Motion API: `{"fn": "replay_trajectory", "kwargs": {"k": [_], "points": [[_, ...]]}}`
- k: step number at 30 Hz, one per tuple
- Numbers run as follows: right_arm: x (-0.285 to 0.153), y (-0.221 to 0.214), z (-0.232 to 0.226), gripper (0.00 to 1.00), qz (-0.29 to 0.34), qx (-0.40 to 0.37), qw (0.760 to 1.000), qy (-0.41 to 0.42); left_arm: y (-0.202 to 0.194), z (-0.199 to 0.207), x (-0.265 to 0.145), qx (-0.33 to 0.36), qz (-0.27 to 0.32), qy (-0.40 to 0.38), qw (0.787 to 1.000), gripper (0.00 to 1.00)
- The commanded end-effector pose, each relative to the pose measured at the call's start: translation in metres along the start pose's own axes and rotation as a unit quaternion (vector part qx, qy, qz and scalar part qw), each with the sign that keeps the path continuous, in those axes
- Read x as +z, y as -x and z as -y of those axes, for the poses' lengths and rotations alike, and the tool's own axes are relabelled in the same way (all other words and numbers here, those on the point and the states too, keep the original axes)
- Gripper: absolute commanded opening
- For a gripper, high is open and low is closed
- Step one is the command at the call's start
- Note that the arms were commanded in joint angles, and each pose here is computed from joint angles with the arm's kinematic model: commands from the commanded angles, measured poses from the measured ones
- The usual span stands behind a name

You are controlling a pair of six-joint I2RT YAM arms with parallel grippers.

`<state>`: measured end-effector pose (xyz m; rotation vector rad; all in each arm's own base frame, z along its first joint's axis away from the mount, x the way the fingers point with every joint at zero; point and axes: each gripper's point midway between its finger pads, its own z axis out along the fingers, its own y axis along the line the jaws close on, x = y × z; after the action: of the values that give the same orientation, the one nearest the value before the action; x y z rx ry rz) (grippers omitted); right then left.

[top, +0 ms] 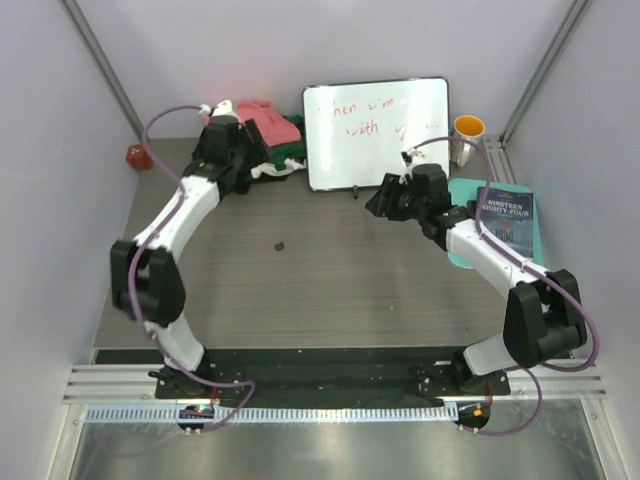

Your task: Fold and stack the t-shirts

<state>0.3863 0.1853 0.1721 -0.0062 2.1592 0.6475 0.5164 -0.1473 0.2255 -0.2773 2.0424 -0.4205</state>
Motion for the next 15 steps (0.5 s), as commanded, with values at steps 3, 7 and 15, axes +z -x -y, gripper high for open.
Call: {"fn": "replay_trajectory", "kwargs": {"k": [3, 7, 15], "points": [[0.025, 0.002, -0.046, 0.54, 0.02, -0.036, 0.997, 0.059, 0.0, -0.027, -0.094, -0.033, 0.06, 0.04, 0.997, 0.61], [0.072, 0.077, -0.1, 0.56, 0.006, -0.103, 0.992, 0.074, -0.027, -0.049, -0.133, -0.068, 0.069, 0.058, 0.994, 0.61], [0.126, 0.167, -0.192, 0.59, 0.052, -0.046, 0.981, 0.18, -0.042, -0.11, -0.206, -0.029, 0.103, 0.169, 0.98, 0.68]]}}
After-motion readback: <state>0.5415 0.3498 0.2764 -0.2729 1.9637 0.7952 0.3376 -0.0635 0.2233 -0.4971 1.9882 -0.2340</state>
